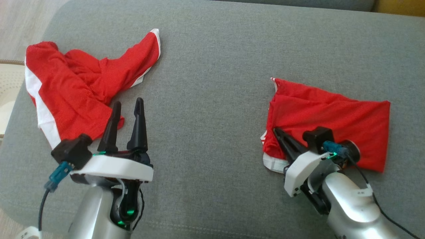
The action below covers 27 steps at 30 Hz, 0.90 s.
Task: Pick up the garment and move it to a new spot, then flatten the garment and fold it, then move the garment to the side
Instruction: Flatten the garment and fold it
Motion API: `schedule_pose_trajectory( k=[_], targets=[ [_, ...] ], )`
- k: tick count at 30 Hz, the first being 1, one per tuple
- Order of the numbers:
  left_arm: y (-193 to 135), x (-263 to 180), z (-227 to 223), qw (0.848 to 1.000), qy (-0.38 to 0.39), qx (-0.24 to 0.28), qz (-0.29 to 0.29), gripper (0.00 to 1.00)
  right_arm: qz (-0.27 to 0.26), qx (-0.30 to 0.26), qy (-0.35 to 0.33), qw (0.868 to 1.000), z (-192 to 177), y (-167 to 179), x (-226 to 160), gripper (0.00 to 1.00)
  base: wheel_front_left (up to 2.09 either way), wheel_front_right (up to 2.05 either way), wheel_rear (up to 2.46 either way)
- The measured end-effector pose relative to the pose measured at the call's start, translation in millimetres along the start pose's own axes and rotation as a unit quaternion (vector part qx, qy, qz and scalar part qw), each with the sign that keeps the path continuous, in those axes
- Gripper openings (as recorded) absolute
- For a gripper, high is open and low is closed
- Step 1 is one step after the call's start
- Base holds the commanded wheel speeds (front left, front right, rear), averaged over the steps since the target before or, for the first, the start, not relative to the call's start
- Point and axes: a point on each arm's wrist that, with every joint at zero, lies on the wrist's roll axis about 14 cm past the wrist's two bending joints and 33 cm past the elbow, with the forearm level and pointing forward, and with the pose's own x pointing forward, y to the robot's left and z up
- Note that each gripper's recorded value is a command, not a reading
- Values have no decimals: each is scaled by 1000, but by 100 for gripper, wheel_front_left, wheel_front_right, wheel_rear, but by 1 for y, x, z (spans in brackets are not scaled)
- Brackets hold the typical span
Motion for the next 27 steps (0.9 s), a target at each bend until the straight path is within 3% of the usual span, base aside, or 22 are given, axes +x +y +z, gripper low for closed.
schedule_pose_trajectory(
  k=[5,13,21,27],
  targets=[
    [-2,1,-2,1000,2,-1,-3,100,3,3,0,1000,1,1,1,0,0,0,0],
    [-15,7,1,1000,-3,-3,-23,100,-62,15,-98,993,51,-42,-20,0,0,0,0],
    [-48,11,8,997,-15,-6,-70,100,-195,-24,-186,963,103,-123,-93,0,0,0,0],
    [-70,10,9,995,-16,-7,-102,100,-274,-8,-199,941,87,-146,-152,0,0,0,0]
  ],
)
